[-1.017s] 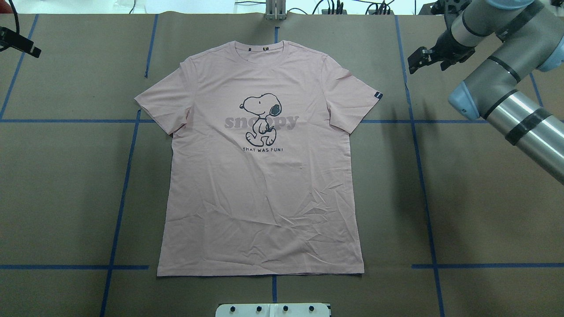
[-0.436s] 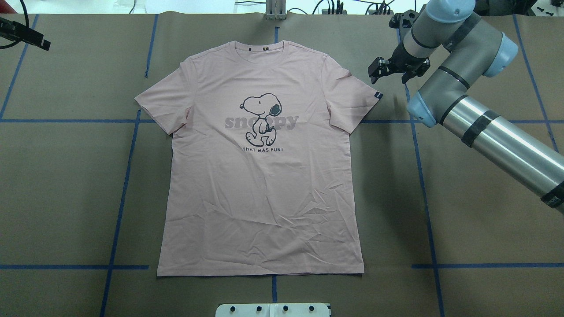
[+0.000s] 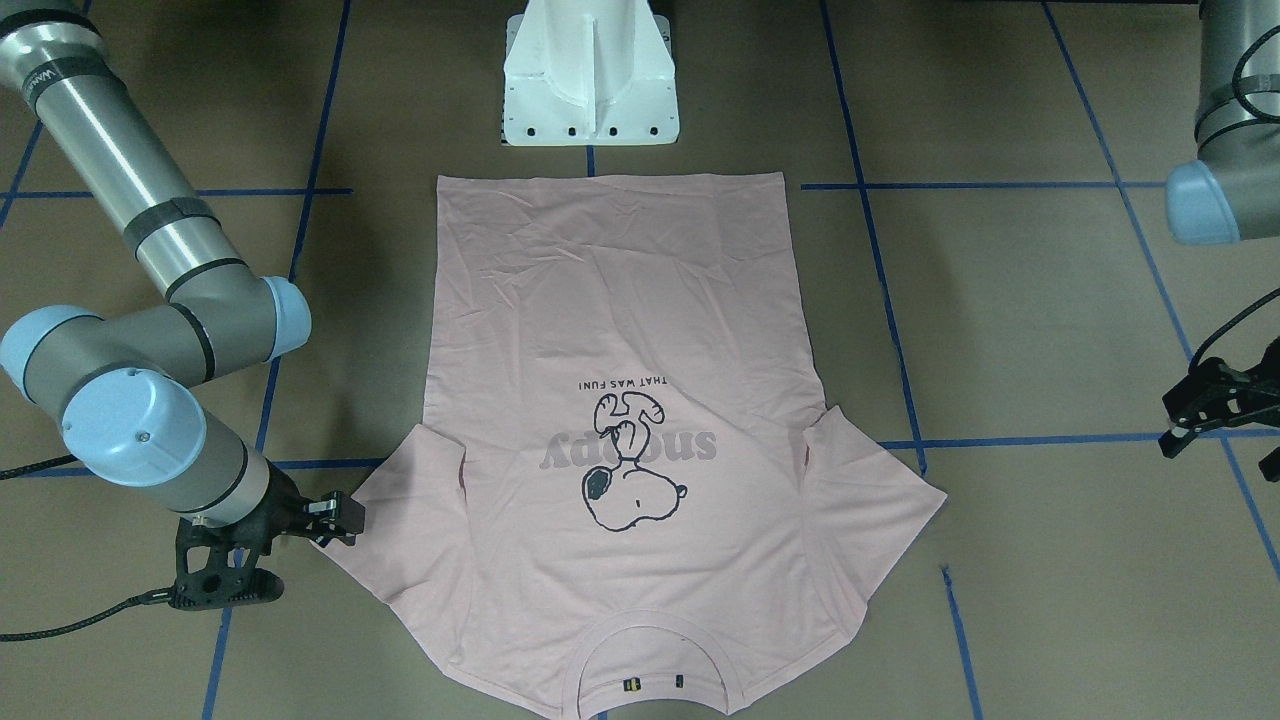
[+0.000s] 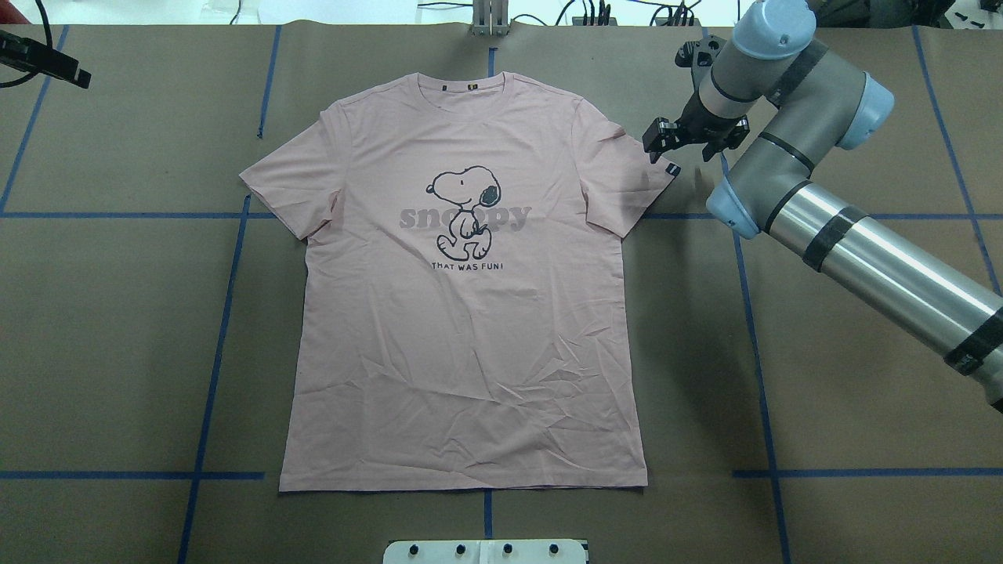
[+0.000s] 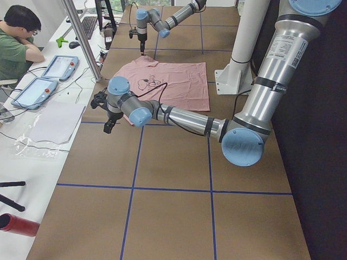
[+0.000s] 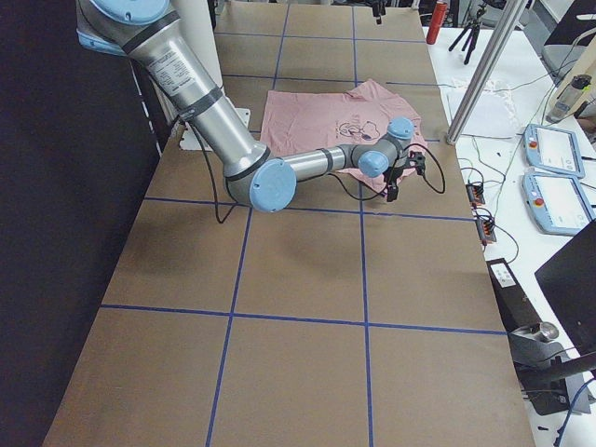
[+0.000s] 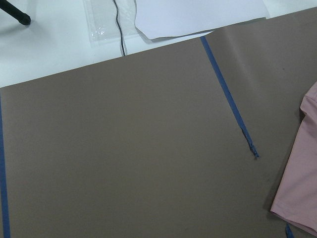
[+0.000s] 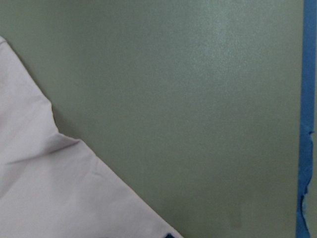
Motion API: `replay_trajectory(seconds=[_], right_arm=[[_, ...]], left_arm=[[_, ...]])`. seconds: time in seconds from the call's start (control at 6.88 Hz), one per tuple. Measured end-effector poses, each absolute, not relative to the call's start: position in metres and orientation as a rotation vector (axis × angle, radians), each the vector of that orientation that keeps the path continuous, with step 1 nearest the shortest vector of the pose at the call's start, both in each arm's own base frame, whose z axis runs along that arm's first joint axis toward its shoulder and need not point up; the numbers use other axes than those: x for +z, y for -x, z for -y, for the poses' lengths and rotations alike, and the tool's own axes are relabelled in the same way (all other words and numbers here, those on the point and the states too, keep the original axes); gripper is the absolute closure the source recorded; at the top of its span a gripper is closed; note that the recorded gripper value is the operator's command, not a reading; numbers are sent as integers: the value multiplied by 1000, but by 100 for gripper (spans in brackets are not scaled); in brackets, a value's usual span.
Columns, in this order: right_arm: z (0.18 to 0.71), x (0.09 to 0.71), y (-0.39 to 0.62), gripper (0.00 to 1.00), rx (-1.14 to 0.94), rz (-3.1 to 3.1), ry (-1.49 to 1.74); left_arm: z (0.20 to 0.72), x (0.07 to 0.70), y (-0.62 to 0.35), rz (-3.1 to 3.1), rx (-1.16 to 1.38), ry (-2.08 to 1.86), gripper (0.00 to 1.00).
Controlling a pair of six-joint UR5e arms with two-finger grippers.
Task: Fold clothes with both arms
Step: 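Move the right gripper over the shirt's shoulder near the collar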
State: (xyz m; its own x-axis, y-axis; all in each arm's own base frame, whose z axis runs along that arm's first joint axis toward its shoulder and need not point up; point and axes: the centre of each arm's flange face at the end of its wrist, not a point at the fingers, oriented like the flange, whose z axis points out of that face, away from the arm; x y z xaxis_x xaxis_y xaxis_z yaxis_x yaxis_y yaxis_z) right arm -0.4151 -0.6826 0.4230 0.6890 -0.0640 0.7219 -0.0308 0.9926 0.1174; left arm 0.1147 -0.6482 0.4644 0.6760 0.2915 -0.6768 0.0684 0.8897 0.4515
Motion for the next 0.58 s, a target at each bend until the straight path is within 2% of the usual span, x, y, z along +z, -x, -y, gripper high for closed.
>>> replay_trajectory(seconds=[0.15, 0.58], right_arm=[[681, 423, 420, 15, -23, 808, -123], [677, 425, 428, 82, -29, 799, -121]], left_arm=[[648, 464, -115, -828, 131, -470, 0], [648, 464, -115, -829, 132, -471, 0]])
